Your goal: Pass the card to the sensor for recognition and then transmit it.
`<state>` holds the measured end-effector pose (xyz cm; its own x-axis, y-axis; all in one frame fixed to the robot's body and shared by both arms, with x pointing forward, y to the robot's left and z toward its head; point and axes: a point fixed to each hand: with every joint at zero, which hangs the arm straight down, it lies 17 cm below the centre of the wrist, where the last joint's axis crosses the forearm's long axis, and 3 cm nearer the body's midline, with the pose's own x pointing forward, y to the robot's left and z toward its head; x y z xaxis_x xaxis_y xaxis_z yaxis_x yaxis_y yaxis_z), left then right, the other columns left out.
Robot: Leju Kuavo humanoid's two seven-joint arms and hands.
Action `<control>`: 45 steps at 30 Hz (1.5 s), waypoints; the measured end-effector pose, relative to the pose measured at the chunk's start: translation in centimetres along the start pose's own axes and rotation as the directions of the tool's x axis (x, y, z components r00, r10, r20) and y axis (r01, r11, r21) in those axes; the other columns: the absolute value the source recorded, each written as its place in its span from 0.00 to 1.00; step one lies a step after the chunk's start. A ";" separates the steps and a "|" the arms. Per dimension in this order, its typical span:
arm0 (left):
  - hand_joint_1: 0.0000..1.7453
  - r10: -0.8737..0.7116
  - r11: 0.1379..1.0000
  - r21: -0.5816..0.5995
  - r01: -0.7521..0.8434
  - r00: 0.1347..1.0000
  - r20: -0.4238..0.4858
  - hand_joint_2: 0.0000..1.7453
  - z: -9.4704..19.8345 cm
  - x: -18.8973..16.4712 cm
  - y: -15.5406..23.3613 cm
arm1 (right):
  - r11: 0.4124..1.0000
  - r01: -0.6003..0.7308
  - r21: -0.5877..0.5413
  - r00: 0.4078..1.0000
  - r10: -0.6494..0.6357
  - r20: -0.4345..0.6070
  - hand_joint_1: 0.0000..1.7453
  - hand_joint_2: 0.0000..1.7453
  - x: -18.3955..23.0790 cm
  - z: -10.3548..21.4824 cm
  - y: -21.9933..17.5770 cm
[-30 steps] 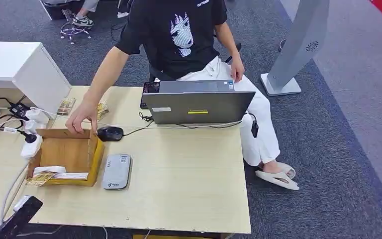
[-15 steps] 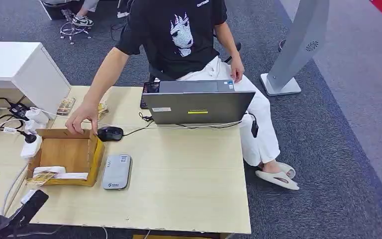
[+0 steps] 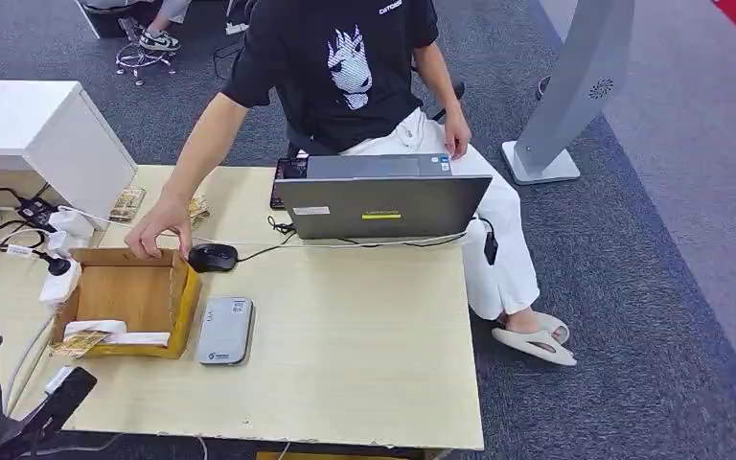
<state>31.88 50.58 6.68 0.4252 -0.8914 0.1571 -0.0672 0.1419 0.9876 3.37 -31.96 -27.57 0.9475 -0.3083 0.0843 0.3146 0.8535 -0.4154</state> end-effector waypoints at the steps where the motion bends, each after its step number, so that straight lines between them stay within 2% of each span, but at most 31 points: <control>1: 0.00 0.000 1.000 -0.001 0.000 1.000 0.000 1.00 0.0 0.0 0.0 | 1.000 0.000 0.000 1.000 0.000 0.000 0.00 1.00 0.0 0.0 0.0; 34: 0.00 0.001 1.000 -0.004 -0.001 1.000 -0.001 1.00 0.0 0.0 -0.2 | 1.000 0.001 -0.001 1.000 -0.001 0.000 0.00 1.00 0.0 0.0 -0.1; 36: 0.00 -0.019 1.000 0.015 0.018 0.998 0.053 1.00 -0.5 1.8 0.0 | 1.000 -0.019 0.007 1.000 0.019 0.010 0.00 1.00 0.1 0.0 0.1; 38: 0.00 -0.050 0.997 0.064 0.041 0.988 0.143 1.00 -1.7 5.9 0.2 | 0.999 -0.048 0.018 0.998 0.048 0.032 0.00 1.00 0.7 0.0 0.2; 40: 0.00 -0.031 0.997 0.077 0.018 0.985 0.170 1.00 -2.3 9.1 -0.3 | 0.998 -0.058 0.023 0.997 0.056 0.051 0.00 1.00 1.6 0.1 0.5; 45: 0.00 -0.021 0.998 0.056 0.008 0.971 0.237 1.00 -2.3 12.4 -1.5 | 0.998 -0.067 0.017 0.996 0.066 0.057 0.00 1.00 1.8 -0.1 0.1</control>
<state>39.29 40.30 7.12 0.2004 -0.9708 0.1321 -0.1146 0.1107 0.9872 5.13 -32.42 -27.53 0.9679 -0.2269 0.1086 0.2515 0.8794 -0.4043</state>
